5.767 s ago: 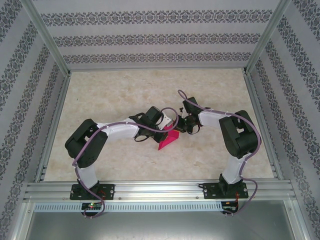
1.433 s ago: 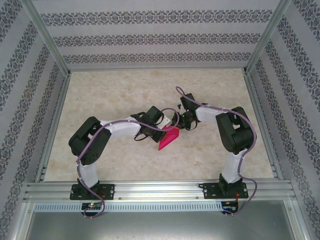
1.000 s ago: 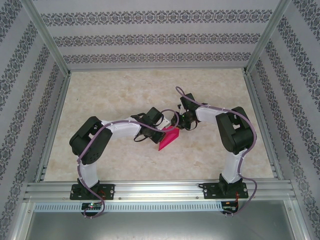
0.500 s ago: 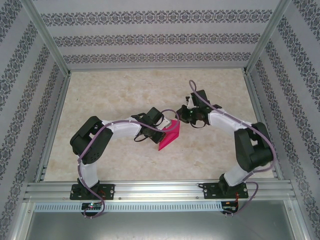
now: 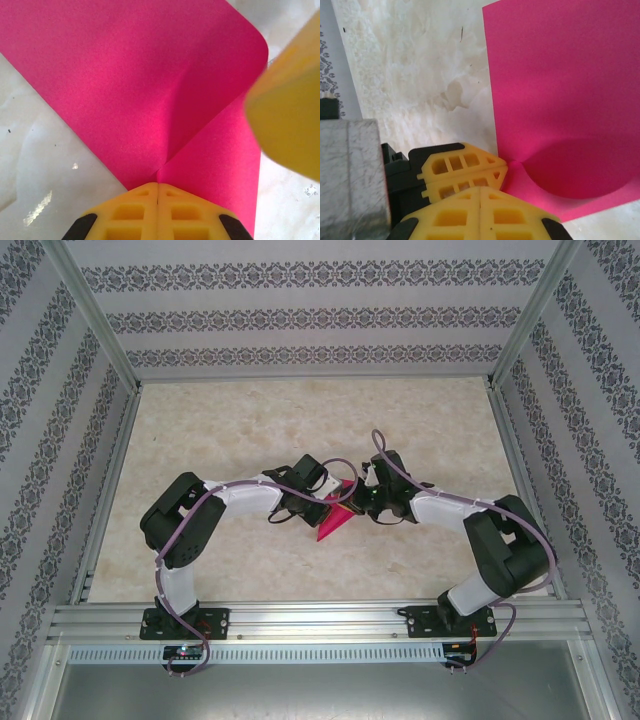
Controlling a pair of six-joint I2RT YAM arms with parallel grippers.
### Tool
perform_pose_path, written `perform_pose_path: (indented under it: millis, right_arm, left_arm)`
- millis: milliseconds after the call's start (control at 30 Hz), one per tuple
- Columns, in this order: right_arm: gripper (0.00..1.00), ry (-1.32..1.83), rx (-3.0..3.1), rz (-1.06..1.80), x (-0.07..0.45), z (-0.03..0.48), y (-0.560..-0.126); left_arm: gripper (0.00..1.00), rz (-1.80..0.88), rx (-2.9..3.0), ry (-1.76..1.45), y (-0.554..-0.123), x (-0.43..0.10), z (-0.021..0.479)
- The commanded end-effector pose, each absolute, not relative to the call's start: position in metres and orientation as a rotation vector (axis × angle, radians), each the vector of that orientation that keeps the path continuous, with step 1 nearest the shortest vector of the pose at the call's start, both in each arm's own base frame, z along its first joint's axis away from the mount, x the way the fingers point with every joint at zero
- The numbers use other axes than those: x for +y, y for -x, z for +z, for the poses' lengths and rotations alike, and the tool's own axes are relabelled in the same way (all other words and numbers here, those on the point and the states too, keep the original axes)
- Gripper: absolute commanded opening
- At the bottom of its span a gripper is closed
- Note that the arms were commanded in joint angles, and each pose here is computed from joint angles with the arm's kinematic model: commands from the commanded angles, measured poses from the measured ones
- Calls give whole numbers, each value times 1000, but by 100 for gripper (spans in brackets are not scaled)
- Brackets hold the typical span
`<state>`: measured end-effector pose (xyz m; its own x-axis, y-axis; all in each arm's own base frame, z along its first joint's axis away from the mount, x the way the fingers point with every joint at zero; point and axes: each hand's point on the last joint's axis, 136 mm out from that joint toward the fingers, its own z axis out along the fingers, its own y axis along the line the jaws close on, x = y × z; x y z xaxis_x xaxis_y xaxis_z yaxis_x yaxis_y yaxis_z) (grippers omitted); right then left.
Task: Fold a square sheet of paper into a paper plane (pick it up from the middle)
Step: Third fold the triangle at the center of the table.
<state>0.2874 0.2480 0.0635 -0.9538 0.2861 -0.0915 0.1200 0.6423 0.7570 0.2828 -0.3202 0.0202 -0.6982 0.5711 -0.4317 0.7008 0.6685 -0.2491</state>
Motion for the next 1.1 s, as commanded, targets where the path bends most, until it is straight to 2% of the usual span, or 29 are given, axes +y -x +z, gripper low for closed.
perform_pose_path:
  millis: [0, 1067]
  right_arm:
    - [3, -354, 2644, 1234, 255, 58, -289]
    - [6, -406, 2711, 1159, 243, 6, -276]
  left_arm:
    - [2, -573, 2610, -1009, -280, -315, 10]
    - [1, -543, 2618, -1015, -281, -312, 11]
